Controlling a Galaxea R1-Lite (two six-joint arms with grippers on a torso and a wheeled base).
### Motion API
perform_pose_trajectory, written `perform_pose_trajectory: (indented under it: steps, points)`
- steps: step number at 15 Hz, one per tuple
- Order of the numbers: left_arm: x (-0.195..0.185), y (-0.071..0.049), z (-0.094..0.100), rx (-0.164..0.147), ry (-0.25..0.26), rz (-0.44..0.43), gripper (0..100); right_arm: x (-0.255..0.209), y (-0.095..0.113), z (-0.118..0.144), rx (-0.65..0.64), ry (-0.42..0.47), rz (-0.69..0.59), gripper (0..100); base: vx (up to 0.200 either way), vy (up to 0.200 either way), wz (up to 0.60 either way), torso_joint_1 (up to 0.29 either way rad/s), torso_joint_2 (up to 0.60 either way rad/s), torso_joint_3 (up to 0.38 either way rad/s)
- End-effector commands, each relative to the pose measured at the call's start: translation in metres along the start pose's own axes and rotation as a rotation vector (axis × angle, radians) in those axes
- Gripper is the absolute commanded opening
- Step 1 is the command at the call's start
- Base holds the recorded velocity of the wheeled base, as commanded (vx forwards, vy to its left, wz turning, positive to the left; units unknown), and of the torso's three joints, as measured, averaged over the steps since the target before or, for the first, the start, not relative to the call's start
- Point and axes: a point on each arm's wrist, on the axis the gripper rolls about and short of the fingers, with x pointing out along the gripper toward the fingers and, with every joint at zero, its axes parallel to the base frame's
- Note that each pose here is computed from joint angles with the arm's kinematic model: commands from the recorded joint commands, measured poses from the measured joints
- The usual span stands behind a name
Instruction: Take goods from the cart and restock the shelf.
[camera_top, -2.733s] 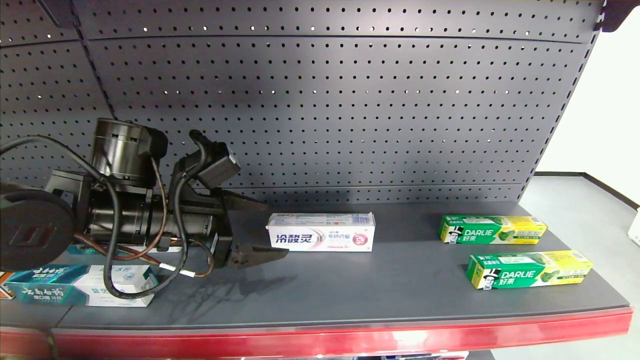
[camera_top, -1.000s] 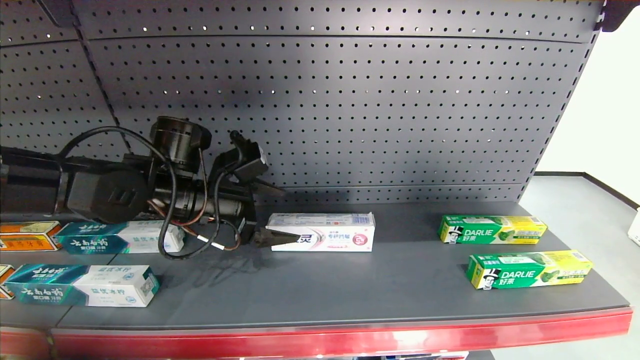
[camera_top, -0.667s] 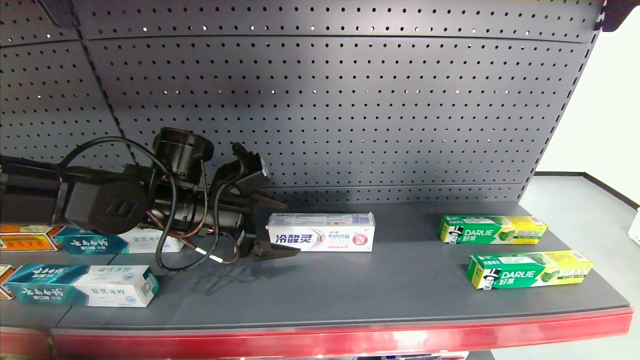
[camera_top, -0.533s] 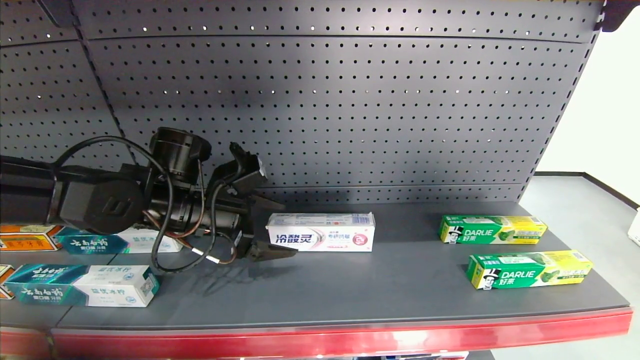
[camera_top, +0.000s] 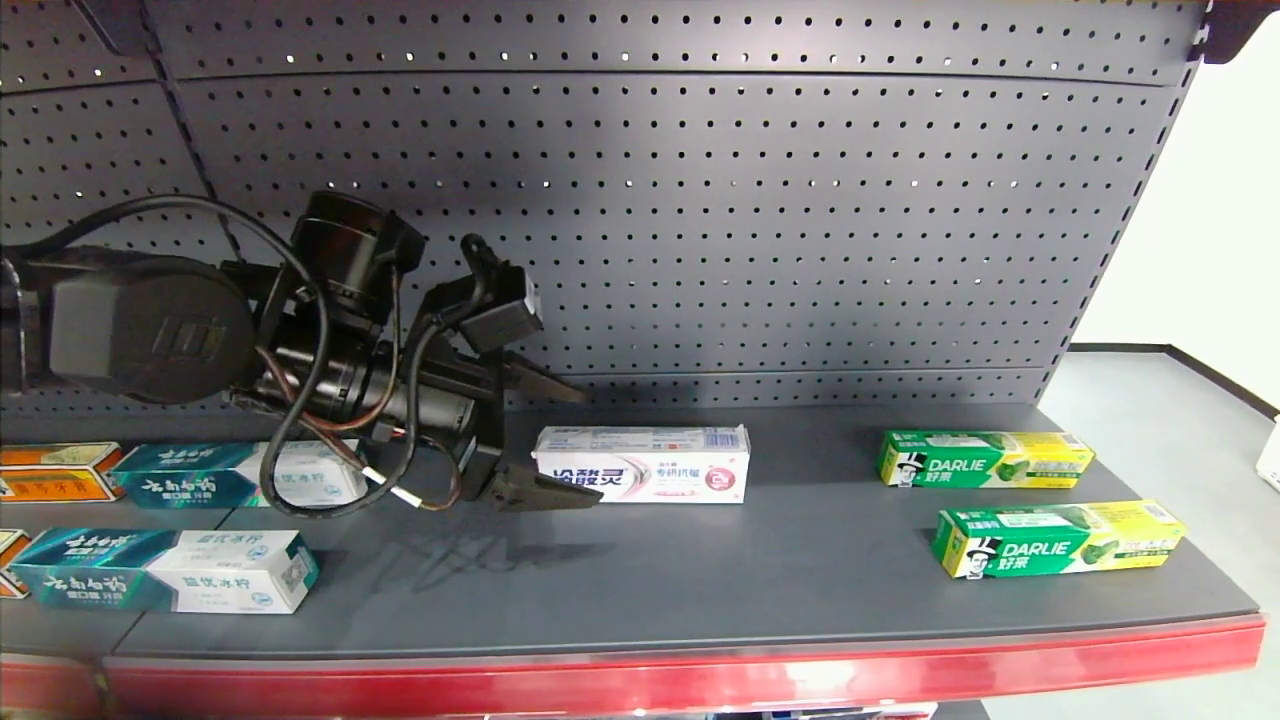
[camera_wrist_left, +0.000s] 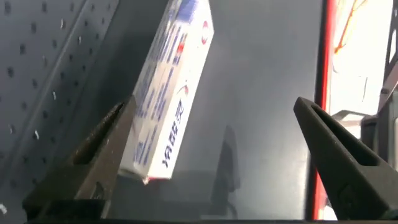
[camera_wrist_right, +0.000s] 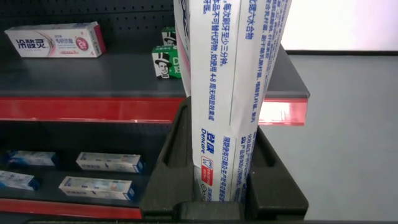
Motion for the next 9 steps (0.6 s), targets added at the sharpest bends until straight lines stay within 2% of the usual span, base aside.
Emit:
perform_pose_trajectory:
  steps: [1,2,5,6,9]
  points:
    - [0.004,0.002,-0.003,-0.002,-0.005,-0.025,100,0.000,0.000,0.000,0.000,-0.002,0.000,0,0.000,0.000,0.00,0.000,0.00,0.000]
    - [0.005,0.004,-0.003,-0.003,-0.025,-0.046,100,0.000,0.000,-0.001,0.001,0.003,0.000,0,0.000,0.000,0.00,0.000,0.00,0.000]
    - [0.006,0.014,-0.011,-0.025,-0.025,-0.043,100,0.000,0.000,-0.001,0.001,0.006,0.001,0,0.000,0.000,0.00,0.000,0.00,0.000]
    - [0.008,0.021,-0.016,-0.039,-0.050,-0.064,100,0.000,0.000,-0.001,0.001,0.006,0.001,0,0.000,0.000,0.00,0.000,0.00,0.000]
    - [0.012,0.035,-0.025,-0.058,-0.056,-0.064,100,0.001,0.000,-0.002,0.001,0.007,0.000,0,0.000,0.000,0.00,0.000,0.00,0.000]
